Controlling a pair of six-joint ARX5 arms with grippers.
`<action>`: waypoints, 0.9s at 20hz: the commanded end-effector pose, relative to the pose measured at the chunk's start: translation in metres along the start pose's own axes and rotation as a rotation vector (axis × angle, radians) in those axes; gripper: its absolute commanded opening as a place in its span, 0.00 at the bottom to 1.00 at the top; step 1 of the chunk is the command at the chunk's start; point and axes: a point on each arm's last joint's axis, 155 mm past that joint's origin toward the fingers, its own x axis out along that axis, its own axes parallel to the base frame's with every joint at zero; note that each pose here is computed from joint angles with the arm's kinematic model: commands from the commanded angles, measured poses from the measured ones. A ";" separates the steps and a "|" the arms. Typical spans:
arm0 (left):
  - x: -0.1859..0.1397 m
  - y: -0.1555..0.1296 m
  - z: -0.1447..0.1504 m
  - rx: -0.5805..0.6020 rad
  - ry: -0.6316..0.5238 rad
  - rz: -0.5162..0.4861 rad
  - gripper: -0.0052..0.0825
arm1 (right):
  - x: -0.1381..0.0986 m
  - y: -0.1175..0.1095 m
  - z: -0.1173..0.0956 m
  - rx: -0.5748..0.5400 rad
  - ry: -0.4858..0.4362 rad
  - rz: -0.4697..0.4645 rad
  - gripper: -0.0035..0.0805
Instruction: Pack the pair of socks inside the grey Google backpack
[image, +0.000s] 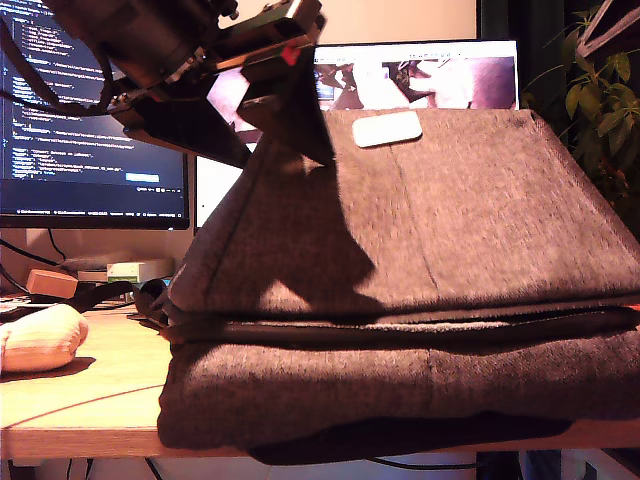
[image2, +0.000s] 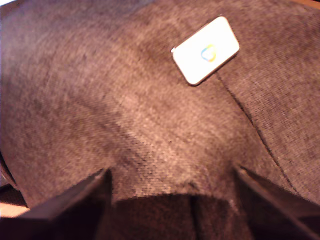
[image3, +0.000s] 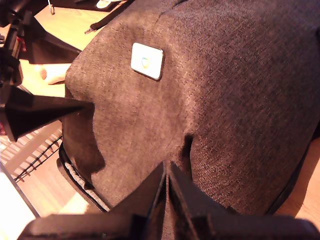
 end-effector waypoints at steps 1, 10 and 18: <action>0.001 -0.001 0.007 -0.030 -0.015 -0.007 0.02 | 0.004 0.001 -0.008 0.008 0.021 0.008 0.03; -0.027 -0.013 0.101 0.029 -0.181 -0.076 0.03 | 0.014 0.035 -0.012 -0.015 0.056 0.153 0.22; -0.037 -0.004 0.128 0.090 -0.217 -0.051 0.03 | 0.022 0.078 -0.025 -0.605 0.095 0.167 0.49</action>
